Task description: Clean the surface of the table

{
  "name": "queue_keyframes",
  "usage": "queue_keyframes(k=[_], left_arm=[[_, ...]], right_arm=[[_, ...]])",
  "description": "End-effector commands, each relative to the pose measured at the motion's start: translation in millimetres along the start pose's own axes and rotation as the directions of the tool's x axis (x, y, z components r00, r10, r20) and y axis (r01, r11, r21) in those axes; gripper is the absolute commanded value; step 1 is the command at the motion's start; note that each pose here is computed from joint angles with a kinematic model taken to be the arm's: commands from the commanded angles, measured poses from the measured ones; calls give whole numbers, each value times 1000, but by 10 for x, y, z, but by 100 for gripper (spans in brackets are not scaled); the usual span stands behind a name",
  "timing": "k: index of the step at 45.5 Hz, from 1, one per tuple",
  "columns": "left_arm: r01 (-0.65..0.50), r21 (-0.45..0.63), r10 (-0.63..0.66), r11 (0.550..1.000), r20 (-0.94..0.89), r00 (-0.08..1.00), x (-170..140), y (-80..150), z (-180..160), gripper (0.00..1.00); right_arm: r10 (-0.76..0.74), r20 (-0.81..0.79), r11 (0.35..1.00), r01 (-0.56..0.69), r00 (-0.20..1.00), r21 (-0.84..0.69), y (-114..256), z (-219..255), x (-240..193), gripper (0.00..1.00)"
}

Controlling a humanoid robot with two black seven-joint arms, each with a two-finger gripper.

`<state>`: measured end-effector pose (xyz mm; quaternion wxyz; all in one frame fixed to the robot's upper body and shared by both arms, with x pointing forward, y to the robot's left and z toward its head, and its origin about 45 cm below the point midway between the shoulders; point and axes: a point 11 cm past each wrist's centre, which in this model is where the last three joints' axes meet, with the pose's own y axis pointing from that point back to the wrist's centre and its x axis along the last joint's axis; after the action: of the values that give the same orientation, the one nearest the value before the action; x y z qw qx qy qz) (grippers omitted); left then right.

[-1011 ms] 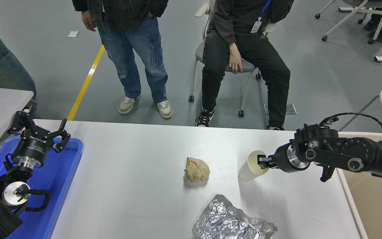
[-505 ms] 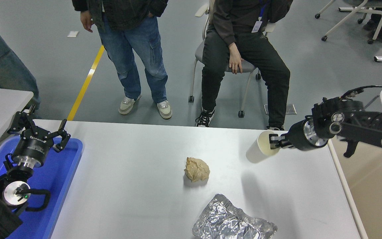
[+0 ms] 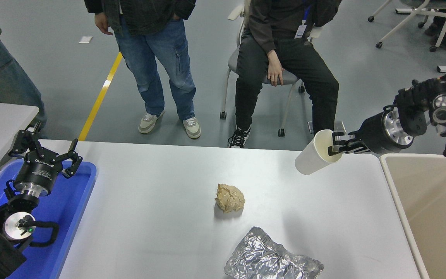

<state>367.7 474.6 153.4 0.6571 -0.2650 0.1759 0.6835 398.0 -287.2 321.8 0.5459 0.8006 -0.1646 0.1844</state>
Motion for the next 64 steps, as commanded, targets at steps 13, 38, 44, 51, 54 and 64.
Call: queue_keyframes(k=[13, 38, 44, 51, 54, 64], left_arm=[[0, 0, 0, 1000, 0, 1000, 0, 0, 0, 100], [0, 0, 0, 1000, 0, 1000, 0, 0, 0, 100], [0, 0, 0, 1000, 0, 1000, 0, 0, 0, 100], [0, 0, 0, 1000, 0, 1000, 0, 0, 0, 100], [0, 0, 0, 1000, 0, 1000, 0, 0, 0, 100], [0, 0, 0, 1000, 0, 1000, 0, 0, 0, 100]], right_arm=[[13, -38, 1000, -13, 999, -7, 626, 78, 124, 0], [108, 10, 955, -101, 994, -279, 1189, 1098, -67, 0], [112, 72, 936, -81, 991, -344, 1291, 1434, -270, 0], [150, 135, 913, -85, 980, -398, 1331, 1756, -328, 0], [188, 161, 905, -107, 969, -412, 1372, 1897, -304, 0], [244, 204, 893, -138, 948, -427, 1325, 2155, -388, 0]])
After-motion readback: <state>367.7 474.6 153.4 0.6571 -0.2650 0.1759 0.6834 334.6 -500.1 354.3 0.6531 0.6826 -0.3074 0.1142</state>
